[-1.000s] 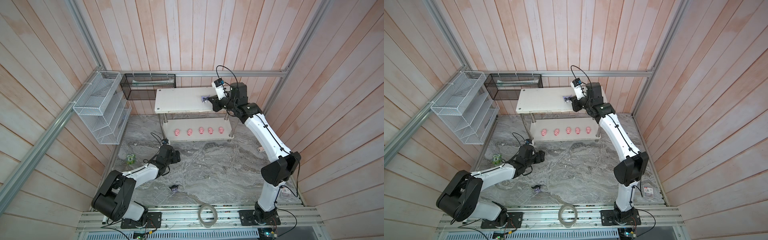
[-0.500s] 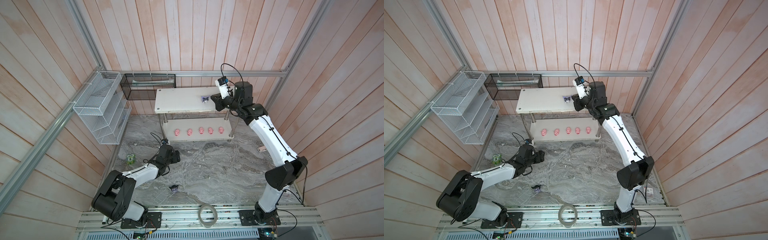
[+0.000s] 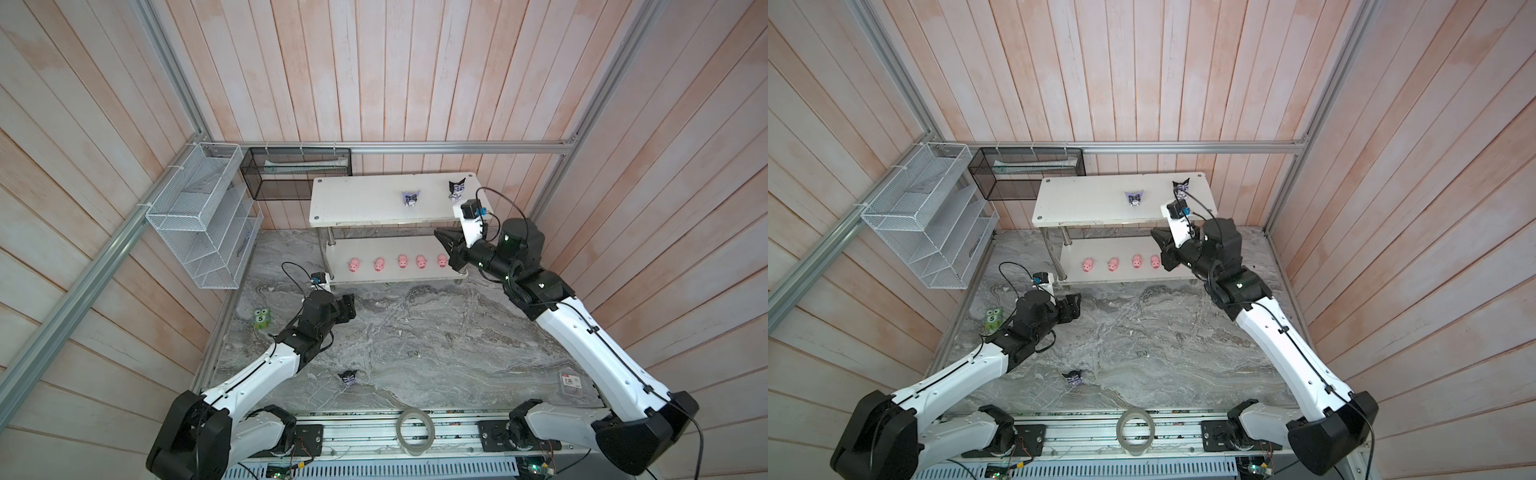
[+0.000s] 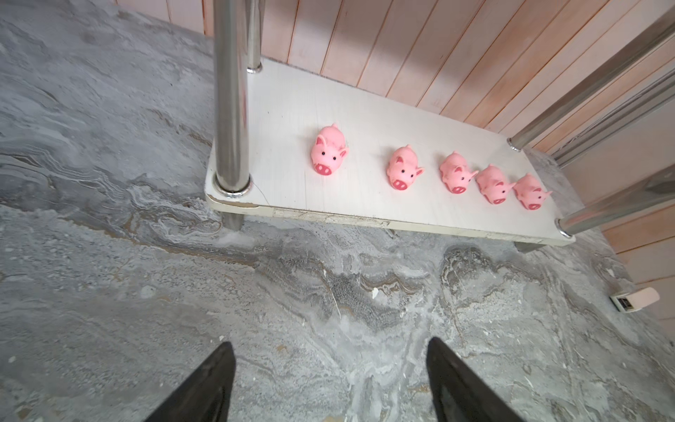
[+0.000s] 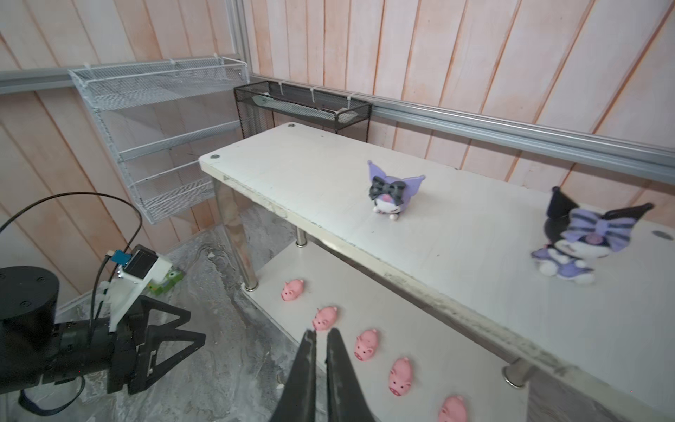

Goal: Organize plastic toys on shelves
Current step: Pick up the plastic toy from the bottom-center of the table.

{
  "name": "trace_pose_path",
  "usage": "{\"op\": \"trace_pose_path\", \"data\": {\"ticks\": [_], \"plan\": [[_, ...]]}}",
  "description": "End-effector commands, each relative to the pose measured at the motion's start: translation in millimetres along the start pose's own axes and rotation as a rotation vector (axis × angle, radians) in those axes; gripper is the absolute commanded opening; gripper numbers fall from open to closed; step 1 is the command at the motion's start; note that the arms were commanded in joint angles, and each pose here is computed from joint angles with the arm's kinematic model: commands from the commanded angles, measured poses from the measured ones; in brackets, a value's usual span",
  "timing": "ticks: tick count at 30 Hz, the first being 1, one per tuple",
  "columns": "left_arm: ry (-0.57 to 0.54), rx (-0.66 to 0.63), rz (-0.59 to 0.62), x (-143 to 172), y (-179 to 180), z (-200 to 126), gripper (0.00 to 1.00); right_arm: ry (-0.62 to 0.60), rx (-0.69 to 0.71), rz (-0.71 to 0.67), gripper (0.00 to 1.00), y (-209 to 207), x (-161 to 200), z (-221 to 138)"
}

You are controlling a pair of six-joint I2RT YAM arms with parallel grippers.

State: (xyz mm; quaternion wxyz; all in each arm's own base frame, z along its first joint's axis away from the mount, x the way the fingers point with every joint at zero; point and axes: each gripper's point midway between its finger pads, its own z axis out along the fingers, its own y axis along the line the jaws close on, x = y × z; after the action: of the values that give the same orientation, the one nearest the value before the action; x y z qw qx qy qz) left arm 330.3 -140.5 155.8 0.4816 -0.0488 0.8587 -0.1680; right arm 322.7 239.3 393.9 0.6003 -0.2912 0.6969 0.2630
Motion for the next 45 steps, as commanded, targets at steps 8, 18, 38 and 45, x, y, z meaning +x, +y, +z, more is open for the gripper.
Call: {"op": "trace_pose_path", "data": {"ticks": [8, 18, 38, 45], "plan": [[0.061, -0.071, 0.043, 59, -15, -55, 0.84, 0.021, -0.109, 0.213, 0.11, 33, 108, -5], [0.157, -0.099, 0.009, 117, -19, -94, 0.85, 0.12, -0.143, 0.336, 0.21, 35, 171, 23], [0.295, -0.167, 0.02, 179, -11, -110, 0.86, 0.229, -0.163, 0.418, 0.28, 36, 224, 47], [0.309, -0.155, 0.014, 189, -11, -106, 0.86, 0.261, -0.182, 0.432, 0.28, 38, 233, 54]]}}
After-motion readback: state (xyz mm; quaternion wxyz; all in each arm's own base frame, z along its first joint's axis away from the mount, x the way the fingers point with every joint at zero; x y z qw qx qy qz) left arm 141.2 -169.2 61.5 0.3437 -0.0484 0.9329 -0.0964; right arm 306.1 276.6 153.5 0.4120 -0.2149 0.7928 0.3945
